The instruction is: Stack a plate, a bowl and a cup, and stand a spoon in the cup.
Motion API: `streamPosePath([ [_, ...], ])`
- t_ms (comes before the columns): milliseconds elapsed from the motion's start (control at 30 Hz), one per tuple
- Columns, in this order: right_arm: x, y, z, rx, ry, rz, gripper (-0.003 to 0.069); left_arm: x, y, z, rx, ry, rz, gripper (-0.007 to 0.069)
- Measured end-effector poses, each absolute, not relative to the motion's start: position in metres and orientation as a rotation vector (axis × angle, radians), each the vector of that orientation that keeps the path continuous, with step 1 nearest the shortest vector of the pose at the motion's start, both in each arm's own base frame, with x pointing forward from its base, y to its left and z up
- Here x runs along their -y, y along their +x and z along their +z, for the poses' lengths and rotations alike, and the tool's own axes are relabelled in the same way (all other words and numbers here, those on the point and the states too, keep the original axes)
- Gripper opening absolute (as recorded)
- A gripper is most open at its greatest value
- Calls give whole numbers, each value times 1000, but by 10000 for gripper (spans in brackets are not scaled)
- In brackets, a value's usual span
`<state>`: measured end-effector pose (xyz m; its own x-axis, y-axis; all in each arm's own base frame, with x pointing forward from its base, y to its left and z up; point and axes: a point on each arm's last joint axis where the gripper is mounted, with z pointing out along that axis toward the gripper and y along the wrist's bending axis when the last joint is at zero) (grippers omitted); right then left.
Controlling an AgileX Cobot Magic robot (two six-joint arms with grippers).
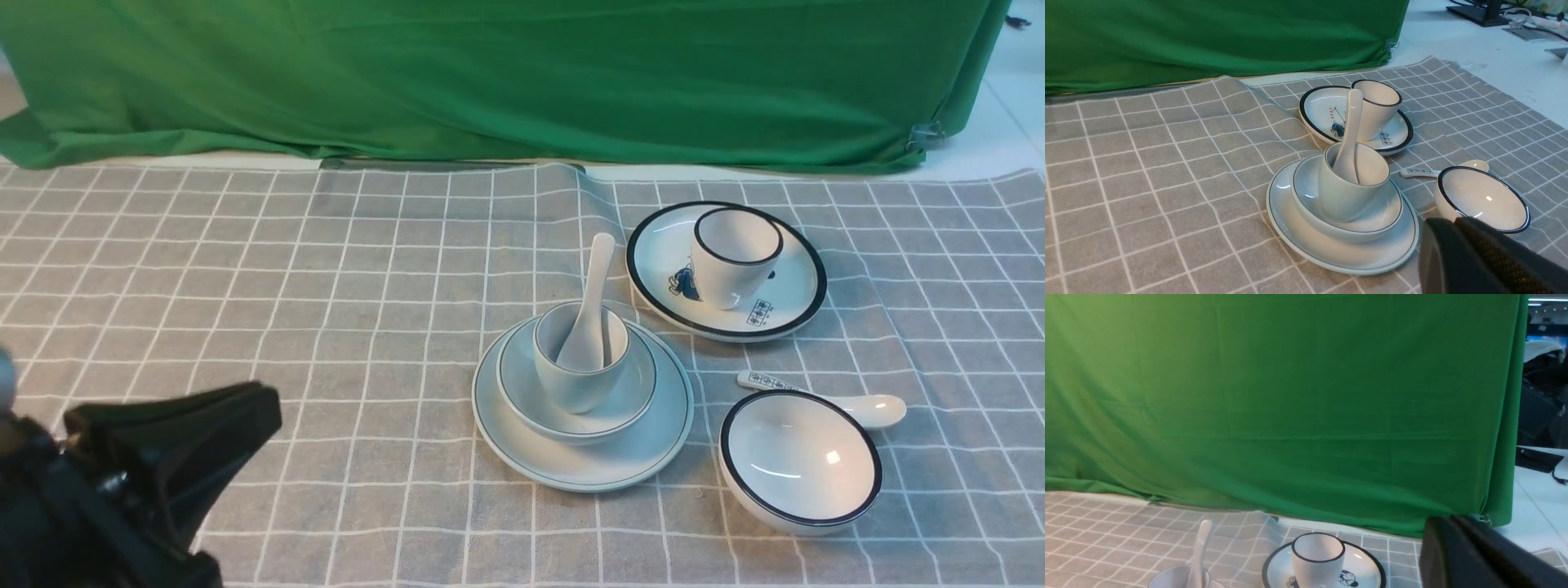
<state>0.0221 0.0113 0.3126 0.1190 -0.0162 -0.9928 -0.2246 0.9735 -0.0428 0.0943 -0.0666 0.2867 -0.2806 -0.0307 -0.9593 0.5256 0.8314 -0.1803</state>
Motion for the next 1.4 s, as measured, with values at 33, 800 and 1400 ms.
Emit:
streamPosePath([
  [33,-11,23,313,-1444,-198,154,20,65,92,286,-1779,376,-567,3],
  [800,-11,24,312,-1450,-198,154,67,63,87,291,-1668,435,-545,12],
  [1400,-11,24,312,-1450,-198,154,105,4,56,189,-1733,-58,-118,13],
])
